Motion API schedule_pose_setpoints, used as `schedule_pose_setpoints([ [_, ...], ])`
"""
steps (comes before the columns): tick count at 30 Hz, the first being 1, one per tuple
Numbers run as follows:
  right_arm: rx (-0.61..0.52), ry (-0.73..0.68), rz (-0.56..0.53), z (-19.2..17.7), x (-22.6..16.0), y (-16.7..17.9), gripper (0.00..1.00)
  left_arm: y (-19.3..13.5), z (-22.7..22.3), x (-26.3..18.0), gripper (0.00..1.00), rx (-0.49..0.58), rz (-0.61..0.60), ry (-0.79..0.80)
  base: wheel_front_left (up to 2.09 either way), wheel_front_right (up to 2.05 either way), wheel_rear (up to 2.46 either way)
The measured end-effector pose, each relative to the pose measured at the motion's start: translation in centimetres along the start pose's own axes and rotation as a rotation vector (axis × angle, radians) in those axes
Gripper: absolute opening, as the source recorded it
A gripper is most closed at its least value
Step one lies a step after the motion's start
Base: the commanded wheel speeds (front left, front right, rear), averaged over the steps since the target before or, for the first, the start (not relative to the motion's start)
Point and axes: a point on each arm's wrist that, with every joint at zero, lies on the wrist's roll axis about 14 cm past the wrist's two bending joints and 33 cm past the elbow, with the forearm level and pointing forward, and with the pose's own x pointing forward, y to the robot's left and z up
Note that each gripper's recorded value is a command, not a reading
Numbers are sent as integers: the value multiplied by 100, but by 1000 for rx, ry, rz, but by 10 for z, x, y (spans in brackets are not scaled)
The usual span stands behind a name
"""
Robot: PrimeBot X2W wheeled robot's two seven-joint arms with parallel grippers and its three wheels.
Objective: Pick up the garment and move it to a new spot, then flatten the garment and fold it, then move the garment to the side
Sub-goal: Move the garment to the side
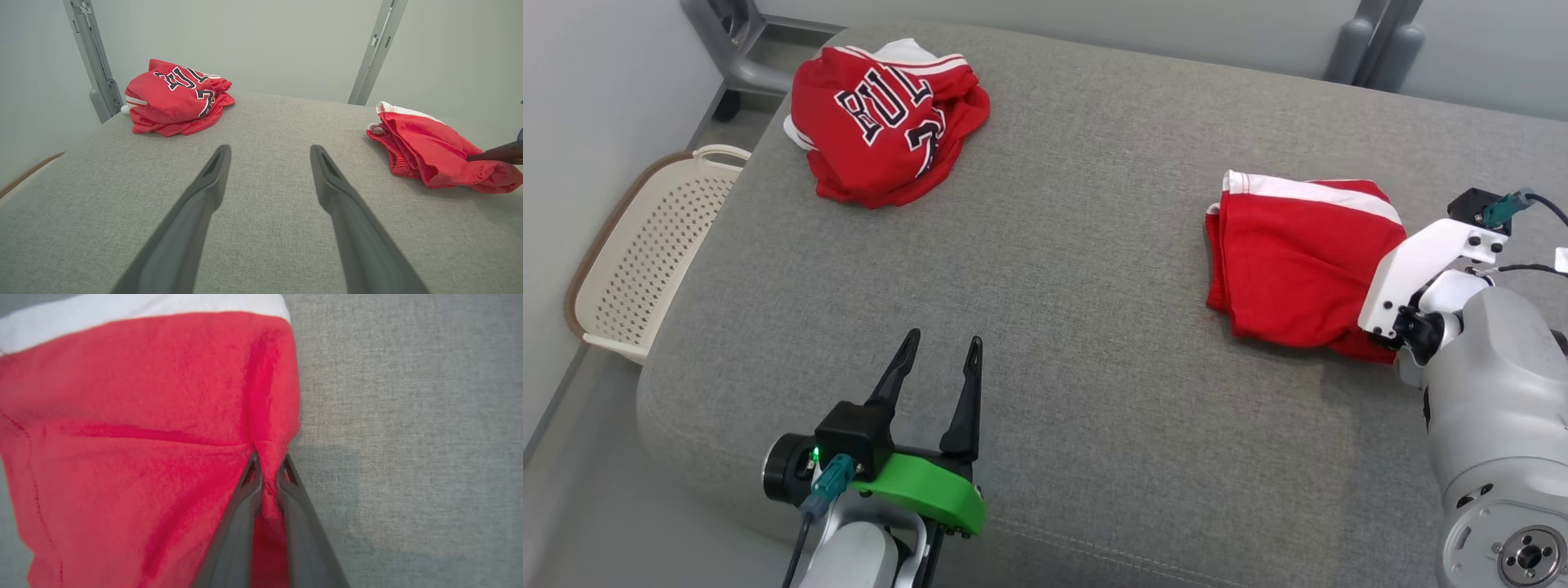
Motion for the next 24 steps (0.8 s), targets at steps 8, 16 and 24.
schedule_pose_setpoints([
  [8, -51, -21, -97, 5, -17, -45, 0, -18, 0, 10, 100, 0, -62, -3, 0, 0, 0],
  [16, -73, -32, -262, 2, -42, -125, 0, -41, -3, 24, 100, 2, -139, 3, 0, 0, 0],
  [24, -119, -68, -402, -1, -54, -191, 0, -58, -9, 41, 100, 9, -190, 14, 0, 0, 0],
])
